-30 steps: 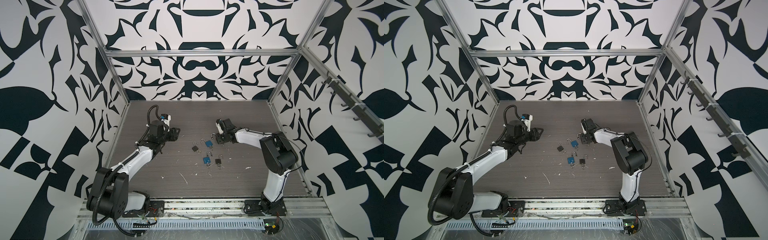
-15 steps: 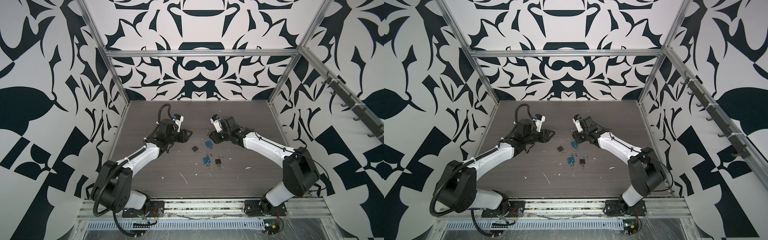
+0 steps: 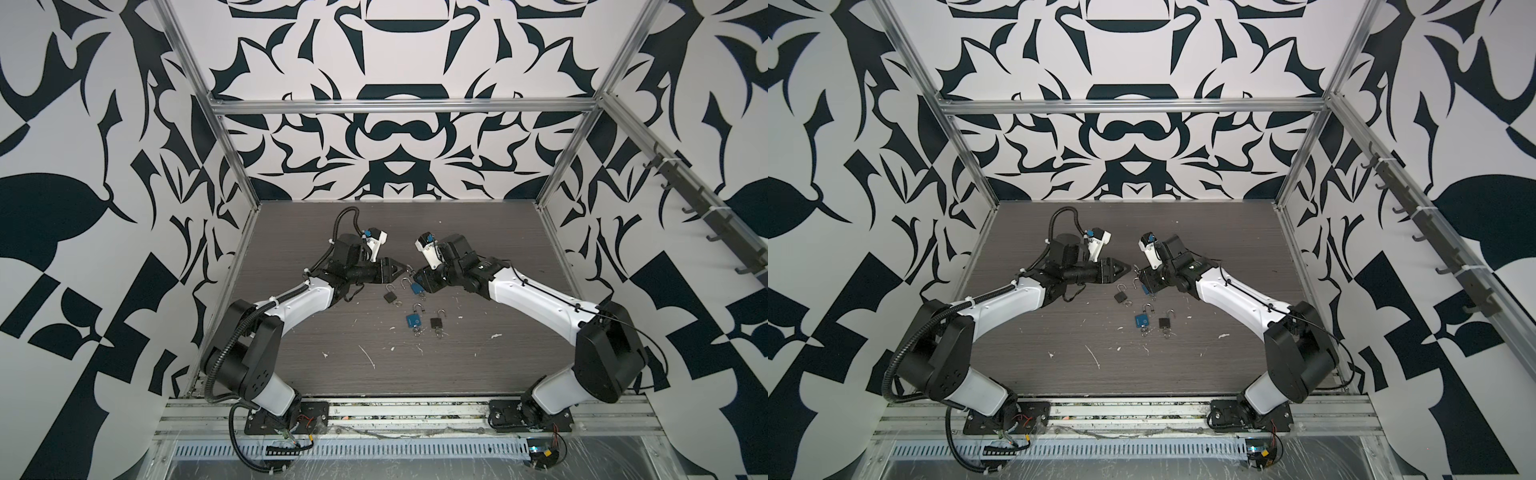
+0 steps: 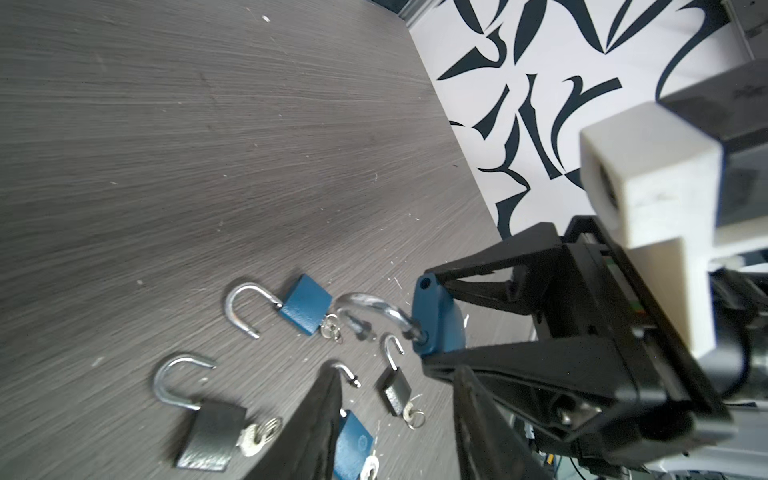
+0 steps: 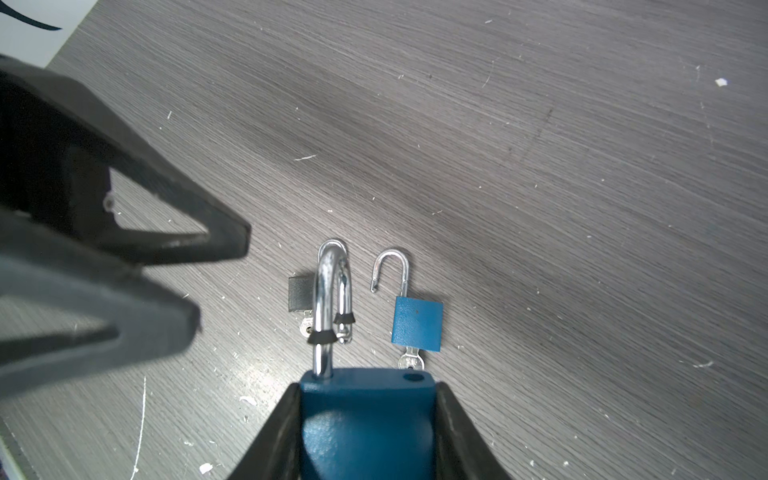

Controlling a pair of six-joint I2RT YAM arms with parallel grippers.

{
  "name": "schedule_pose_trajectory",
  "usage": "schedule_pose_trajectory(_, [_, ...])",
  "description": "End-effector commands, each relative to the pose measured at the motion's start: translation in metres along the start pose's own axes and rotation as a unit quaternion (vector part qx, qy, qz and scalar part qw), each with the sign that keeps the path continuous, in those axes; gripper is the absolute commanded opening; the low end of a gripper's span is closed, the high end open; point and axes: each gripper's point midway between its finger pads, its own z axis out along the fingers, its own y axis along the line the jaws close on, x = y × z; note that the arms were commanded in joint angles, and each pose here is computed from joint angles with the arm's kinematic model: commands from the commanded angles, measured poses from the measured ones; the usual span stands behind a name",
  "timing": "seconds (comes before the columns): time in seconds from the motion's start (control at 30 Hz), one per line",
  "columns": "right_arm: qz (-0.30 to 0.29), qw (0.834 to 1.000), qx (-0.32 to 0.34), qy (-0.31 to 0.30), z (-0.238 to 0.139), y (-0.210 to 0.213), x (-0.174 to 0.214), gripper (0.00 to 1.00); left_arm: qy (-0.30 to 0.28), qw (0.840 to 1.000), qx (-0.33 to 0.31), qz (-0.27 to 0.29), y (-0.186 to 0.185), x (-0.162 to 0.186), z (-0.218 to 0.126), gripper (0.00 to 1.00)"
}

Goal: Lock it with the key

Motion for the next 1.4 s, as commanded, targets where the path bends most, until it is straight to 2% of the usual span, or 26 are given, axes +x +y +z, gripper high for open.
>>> schedule_pose_trajectory(0.0, [-0.008, 0.999, -0.003, -0.037, -0.013, 0.009, -0.020, 0.00, 0.011, 0.999, 0.034, -0.005, -0.017, -0.003, 0.010, 0.46])
schedule_pose_trajectory(0.27, [-0.013, 0.999, -0.007, -0.042, -0.013, 0.016, -0.023, 0.00, 0.033, 0.999, 0.032, -0.026, -0.008, 0.004, 0.031, 0.42])
schedule_pose_trajectory(0.87, [-0.024, 0.999, -0.022, -0.041, -0.012, 0.027, -0.026, 0.00, 0.003, 0.998, 0.033, -0.044, 0.000, -0.011, 0.045, 0.32])
schedule_pose_trajectory(1.13, [-0.027, 0.998, -0.027, -0.046, -0.014, 0.032, -0.030, 0.00, 0.003, 0.998, 0.035, -0.047, 0.001, -0.011, 0.046, 0.20])
schedule_pose_trajectory(1.27, [-0.027, 0.998, -0.030, -0.050, -0.016, 0.034, -0.032, 0.00, 0.004, 0.998, 0.036, -0.047, 0.001, -0.010, 0.046, 0.00])
schedule_pose_trajectory(1.37, [-0.027, 0.998, -0.032, -0.053, -0.016, 0.035, -0.033, 0.00, 0.003, 0.998, 0.040, -0.047, 0.000, -0.010, 0.046, 0.00])
